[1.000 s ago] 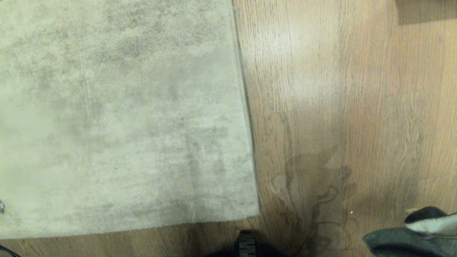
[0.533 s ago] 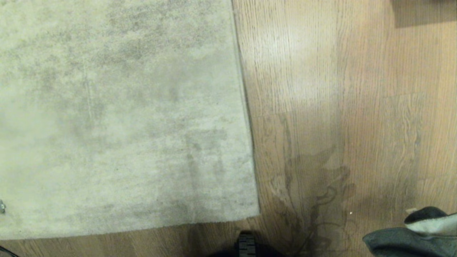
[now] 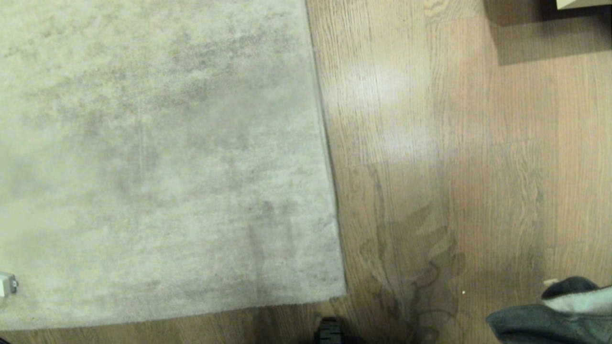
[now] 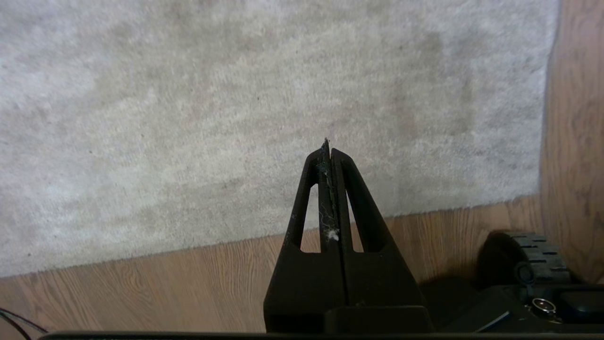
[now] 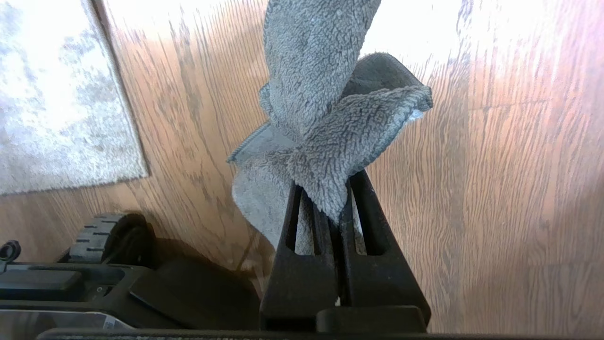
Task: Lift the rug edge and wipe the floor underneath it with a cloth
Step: Put down the rag
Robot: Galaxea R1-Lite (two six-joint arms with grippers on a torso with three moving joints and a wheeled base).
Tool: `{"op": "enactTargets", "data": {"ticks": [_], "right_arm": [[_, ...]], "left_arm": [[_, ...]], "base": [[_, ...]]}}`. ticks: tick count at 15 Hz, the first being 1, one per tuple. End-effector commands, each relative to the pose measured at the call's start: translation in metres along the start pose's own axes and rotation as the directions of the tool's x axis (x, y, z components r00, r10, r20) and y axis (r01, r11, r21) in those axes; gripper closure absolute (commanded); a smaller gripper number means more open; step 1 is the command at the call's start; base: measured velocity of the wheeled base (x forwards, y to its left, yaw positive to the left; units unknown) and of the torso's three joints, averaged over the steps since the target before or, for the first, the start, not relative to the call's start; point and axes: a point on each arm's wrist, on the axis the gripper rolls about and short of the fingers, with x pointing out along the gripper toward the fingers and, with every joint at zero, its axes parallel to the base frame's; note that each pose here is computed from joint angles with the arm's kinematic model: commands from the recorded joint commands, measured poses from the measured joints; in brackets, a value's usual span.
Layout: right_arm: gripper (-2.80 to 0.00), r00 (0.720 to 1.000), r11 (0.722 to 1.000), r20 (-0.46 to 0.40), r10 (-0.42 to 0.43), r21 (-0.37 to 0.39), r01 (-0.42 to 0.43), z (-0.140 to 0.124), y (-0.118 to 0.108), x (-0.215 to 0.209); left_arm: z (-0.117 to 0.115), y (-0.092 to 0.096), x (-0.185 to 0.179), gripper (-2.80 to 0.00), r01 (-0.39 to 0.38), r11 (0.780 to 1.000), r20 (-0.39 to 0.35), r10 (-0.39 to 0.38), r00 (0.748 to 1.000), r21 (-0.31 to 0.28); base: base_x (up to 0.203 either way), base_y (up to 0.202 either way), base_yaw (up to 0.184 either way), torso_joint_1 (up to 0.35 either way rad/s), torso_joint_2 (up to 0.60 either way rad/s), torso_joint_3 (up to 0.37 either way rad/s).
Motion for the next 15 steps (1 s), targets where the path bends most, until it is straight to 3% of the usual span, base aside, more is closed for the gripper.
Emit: {"op": "enactTargets", "data": {"ticks": [1,15], "right_arm": [[0.00,1.000,1.000,-0.001,0.001,0.000,-0.001,0.0000,0.0000,0.0000],[0.00,1.000,1.000,-0.001,0.001,0.000,-0.001,0.0000,0.0000,0.0000]], "left_arm": [[0.0000,0.0000,0.0000,0.00,0.000,1.000,0.001,0.000,1.000,0.000],[0.0000,0.0000,0.0000,0.00,0.000,1.000,0.001,0.000,1.000,0.002]], "base": [[0.000,0.000,0.000,-0.002,0.00,0.203],[0.000,0.000,0.000,0.003,0.00,0.202]]}}
